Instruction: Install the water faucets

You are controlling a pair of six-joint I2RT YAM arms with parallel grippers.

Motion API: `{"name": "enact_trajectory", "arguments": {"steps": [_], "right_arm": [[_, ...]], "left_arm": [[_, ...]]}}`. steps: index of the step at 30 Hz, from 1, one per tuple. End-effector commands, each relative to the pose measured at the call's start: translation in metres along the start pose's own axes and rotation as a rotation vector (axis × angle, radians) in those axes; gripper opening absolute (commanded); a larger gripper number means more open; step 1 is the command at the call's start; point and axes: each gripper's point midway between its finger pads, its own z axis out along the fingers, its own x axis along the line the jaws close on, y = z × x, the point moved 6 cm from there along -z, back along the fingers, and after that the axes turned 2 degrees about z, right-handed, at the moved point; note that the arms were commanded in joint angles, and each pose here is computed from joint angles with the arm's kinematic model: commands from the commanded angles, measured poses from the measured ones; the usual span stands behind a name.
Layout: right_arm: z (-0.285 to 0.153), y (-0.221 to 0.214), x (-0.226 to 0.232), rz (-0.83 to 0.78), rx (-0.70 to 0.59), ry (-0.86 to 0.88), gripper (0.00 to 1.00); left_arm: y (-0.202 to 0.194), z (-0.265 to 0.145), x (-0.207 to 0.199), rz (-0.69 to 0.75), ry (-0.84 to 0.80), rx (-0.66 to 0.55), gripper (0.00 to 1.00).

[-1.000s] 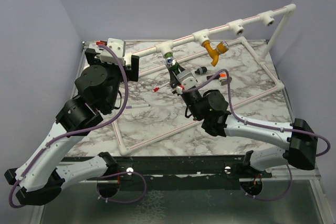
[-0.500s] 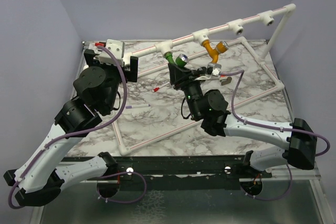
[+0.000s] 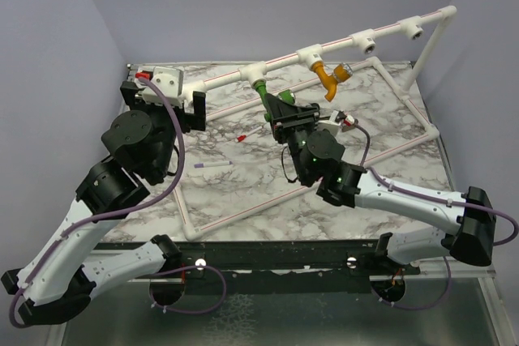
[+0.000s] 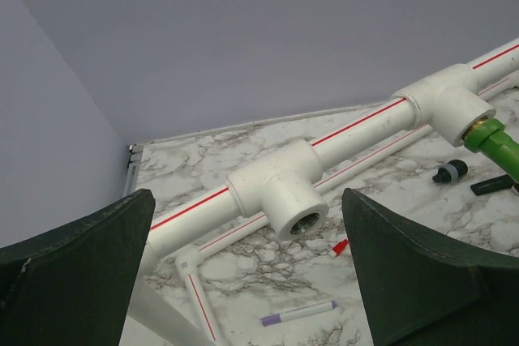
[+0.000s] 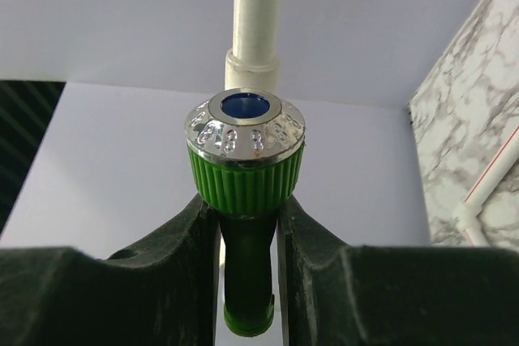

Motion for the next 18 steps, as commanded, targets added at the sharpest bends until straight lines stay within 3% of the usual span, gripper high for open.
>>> {"name": "enact_trajectory", "arguments": {"steps": [1,6,12,18], "right_arm": [[-0.001,-0.010,-0.048,0.069,0.026,-0.209,0.01],[-0.003,-0.015,-0.050,0.165,0.062,-0.234,0.01],[-0.005,-0.014,-0.045,0.133,0.082,-0.233,0.02],[-0.010,-0.006,-0.036,0.056,0.093,-0.136,0.44]], "left_arm": [[0.002,-0.006,0.004,-0.009,-0.005,-0.019,0.99],[0.002,-0.008,0.004,-0.018,-0.015,-0.026,0.99],[0.003,-0.009,0.003,-0.019,-0.020,-0.026,0.99],[0.001,-0.008,0.002,-0.015,-0.012,-0.019,0.99]]}}
